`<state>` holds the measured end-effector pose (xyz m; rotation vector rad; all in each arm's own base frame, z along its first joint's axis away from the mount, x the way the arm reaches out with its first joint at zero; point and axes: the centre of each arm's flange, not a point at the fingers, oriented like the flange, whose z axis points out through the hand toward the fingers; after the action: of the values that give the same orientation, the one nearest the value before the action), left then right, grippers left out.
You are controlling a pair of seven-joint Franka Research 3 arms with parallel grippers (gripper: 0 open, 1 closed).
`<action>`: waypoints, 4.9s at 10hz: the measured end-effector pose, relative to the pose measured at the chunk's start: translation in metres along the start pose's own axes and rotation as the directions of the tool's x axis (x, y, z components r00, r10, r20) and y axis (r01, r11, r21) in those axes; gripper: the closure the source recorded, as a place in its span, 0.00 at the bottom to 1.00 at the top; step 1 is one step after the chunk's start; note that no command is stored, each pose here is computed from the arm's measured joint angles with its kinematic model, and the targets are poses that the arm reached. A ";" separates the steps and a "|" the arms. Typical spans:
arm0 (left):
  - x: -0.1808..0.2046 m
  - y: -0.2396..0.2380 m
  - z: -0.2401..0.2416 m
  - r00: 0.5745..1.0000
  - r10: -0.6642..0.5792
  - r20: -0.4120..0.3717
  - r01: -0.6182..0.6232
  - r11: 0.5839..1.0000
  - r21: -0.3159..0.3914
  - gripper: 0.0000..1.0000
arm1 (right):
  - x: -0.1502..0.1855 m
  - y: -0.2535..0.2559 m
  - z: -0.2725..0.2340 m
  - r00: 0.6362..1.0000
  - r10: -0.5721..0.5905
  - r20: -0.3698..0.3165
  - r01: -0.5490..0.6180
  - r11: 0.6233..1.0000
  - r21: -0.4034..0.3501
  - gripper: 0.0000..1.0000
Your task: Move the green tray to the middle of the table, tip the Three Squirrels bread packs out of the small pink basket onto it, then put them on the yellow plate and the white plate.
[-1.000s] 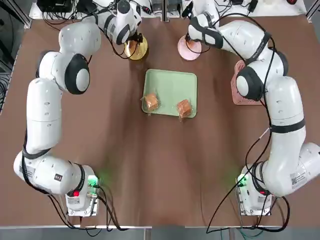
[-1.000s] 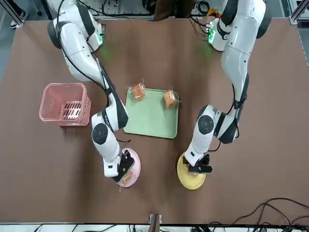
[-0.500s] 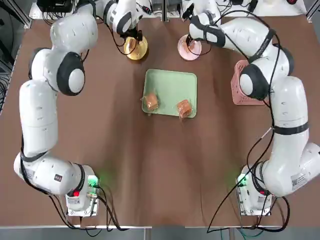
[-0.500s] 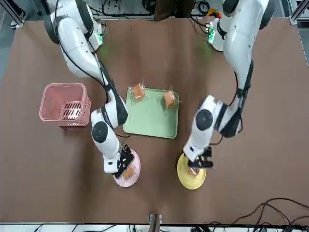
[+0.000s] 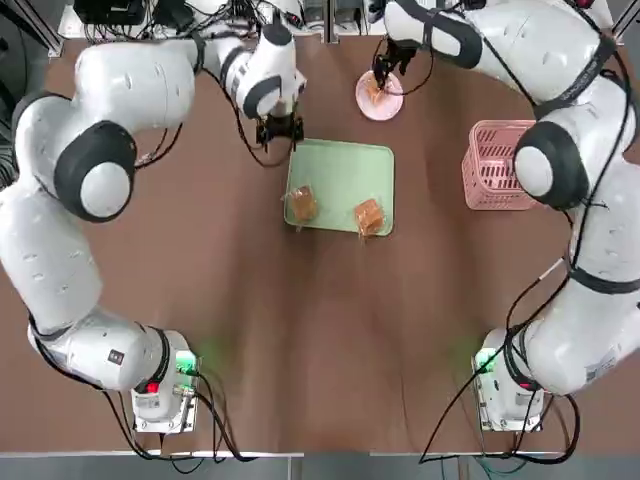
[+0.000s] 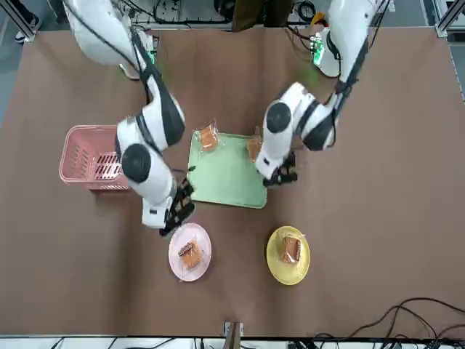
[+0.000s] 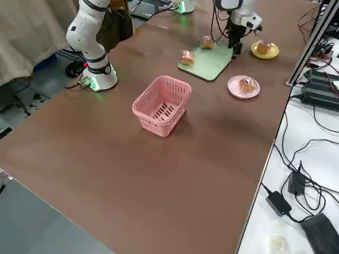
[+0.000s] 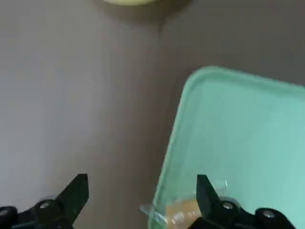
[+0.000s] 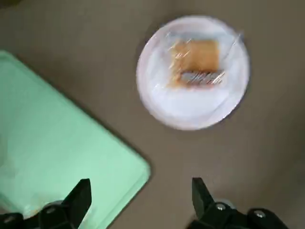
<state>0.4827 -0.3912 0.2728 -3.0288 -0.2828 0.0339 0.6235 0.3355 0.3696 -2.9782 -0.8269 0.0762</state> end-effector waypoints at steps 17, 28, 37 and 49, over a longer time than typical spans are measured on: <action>-0.105 0.025 0.052 0.987 0.127 -0.096 -0.135 0.988 -0.079 0.00 | -0.140 -0.175 0.181 0.975 0.103 0.197 -0.088 0.992 -0.085 0.01; -0.096 0.036 0.056 0.894 0.417 -0.165 -0.427 0.904 -0.029 0.00 | -0.128 -0.155 0.167 0.979 0.126 0.158 -0.116 0.991 -0.067 0.01; -0.107 0.053 0.053 0.876 0.453 -0.163 -0.462 0.887 -0.020 0.00 | -0.144 -0.168 0.191 0.978 0.094 0.186 -0.084 0.995 -0.058 0.01; -0.060 0.061 0.060 0.912 0.397 -0.107 -0.395 0.918 0.040 0.44 | -0.073 -0.068 0.101 0.986 0.163 -0.043 -0.166 0.984 -0.064 0.45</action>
<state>0.4334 -0.4557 0.2081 -2.9998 0.3429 -0.1044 0.5200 0.3597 0.2753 -3.0953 -0.5895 -0.0011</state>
